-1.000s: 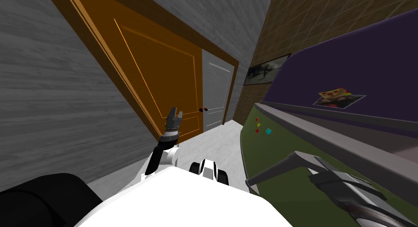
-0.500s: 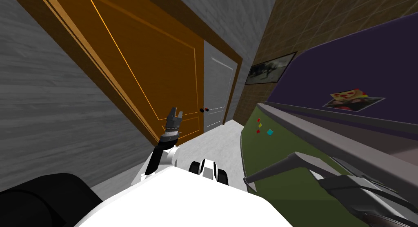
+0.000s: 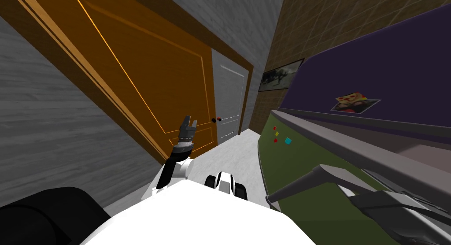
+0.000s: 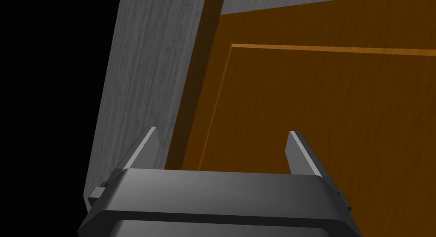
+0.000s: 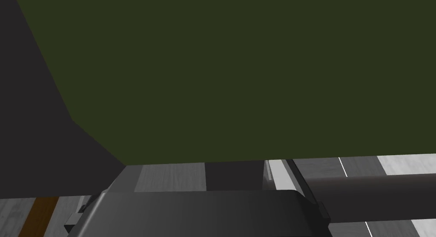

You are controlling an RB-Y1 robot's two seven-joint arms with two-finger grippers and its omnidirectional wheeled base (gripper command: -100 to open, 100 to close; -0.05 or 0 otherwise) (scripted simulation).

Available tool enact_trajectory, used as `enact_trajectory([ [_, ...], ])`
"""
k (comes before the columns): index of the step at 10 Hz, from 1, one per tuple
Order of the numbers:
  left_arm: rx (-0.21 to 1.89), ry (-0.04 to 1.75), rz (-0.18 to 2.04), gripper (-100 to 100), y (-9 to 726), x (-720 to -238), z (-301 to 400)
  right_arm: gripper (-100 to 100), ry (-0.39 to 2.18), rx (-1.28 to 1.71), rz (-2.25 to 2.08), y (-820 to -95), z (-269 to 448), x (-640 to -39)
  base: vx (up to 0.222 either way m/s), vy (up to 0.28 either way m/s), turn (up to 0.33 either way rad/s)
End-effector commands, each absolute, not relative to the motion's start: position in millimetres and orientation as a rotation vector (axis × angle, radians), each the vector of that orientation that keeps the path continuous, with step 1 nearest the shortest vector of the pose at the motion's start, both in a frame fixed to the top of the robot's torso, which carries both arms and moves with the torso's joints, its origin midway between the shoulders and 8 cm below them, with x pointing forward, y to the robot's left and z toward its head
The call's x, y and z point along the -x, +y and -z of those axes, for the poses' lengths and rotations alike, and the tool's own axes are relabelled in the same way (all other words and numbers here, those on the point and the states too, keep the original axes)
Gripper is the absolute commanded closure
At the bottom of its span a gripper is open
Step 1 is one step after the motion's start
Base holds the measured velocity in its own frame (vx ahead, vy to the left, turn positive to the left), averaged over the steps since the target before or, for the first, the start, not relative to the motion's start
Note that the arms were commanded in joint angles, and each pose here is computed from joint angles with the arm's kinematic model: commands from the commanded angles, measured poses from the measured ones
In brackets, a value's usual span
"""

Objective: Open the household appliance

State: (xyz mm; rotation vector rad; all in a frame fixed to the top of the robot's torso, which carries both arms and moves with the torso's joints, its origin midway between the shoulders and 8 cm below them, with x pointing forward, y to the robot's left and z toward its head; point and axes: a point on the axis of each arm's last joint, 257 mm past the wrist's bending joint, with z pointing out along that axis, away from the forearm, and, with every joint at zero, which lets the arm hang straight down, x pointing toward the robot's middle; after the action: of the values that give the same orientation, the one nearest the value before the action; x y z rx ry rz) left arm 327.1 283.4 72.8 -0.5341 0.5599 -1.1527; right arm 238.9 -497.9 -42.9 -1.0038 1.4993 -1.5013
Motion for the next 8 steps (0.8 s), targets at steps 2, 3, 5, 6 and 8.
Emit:
enact_trajectory([
  [2,0.534,0.56,1.153,0,283,-327,-73,-100,1.5,1.014,1.492,-492,41,-238,0.013,-0.014,-0.033],
  [3,0.534,0.56,1.153,0,283,-327,-73,0,1.509,1.018,1.492,-493,43,-237,-0.008,-0.003,-0.01],
  [5,0.534,0.56,1.153,0,283,-327,-73,0,1.526,1.022,1.483,-495,50,-234,0.0,0.0,0.0],
  [6,0.534,0.56,1.153,0,283,-327,-73,0,1.531,1.023,1.479,-495,52,-234,0.0,0.0,0.0],
  [8,0.534,0.56,1.153,0,283,-327,-73,0,1.538,1.025,1.475,-495,54,-233,0.0,0.0,0.0],
])
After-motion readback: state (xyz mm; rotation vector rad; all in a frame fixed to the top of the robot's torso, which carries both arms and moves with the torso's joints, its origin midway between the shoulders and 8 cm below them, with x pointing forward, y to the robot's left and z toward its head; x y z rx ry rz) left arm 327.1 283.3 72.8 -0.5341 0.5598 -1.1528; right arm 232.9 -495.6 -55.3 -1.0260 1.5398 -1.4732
